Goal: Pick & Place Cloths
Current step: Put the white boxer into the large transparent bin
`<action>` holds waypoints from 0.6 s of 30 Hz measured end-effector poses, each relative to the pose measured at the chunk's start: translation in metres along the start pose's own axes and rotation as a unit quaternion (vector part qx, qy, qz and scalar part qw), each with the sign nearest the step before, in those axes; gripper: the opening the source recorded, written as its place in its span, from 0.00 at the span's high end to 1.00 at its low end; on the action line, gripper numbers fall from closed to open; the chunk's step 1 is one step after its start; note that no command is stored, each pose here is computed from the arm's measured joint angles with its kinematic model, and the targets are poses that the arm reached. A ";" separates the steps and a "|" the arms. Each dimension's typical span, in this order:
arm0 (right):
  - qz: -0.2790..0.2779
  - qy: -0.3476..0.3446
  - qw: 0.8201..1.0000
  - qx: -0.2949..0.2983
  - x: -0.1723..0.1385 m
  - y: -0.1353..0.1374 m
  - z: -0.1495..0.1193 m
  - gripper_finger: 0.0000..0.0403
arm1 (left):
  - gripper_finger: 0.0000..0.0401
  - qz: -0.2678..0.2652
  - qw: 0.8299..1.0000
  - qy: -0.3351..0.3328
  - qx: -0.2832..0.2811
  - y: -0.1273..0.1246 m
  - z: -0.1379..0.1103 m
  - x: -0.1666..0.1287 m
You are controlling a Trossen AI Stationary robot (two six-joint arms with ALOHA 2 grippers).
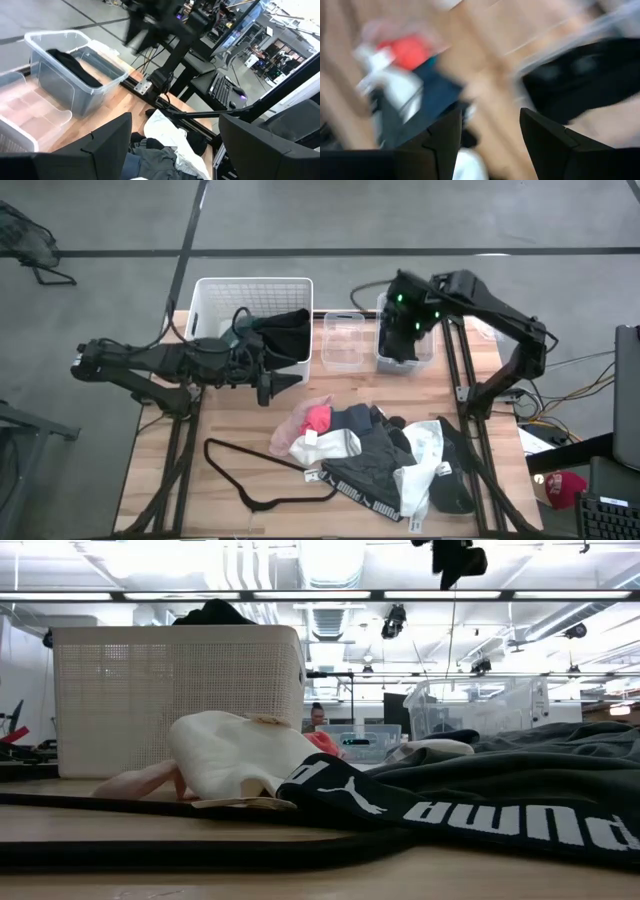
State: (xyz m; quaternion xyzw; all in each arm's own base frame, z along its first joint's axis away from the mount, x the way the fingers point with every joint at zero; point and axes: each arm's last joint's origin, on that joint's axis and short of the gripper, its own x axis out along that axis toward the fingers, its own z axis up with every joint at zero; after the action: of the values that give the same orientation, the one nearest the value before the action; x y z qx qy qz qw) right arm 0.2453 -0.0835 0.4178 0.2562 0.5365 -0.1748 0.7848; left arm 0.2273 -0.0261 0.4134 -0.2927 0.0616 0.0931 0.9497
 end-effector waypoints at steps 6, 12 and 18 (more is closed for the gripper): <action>0.049 0.064 0.994 -0.071 0.018 0.037 -0.026 0.54 | 0.25 0.003 1.000 0.006 -0.010 0.003 -0.007 0.003; 0.049 0.124 0.984 -0.116 0.048 0.075 -0.059 0.54 | 0.25 -0.009 1.000 -0.011 0.005 0.001 -0.003 0.003; 0.059 0.157 0.970 -0.178 0.081 0.113 -0.103 0.51 | 0.25 -0.015 0.999 -0.018 0.022 -0.001 -0.002 0.003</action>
State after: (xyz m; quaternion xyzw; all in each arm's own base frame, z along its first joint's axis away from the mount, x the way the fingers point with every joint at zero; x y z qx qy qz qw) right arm 0.2593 0.0682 0.3367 0.1680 0.6594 0.0121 0.7327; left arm 0.2303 -0.0272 0.4117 -0.2712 0.0419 0.0826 0.9581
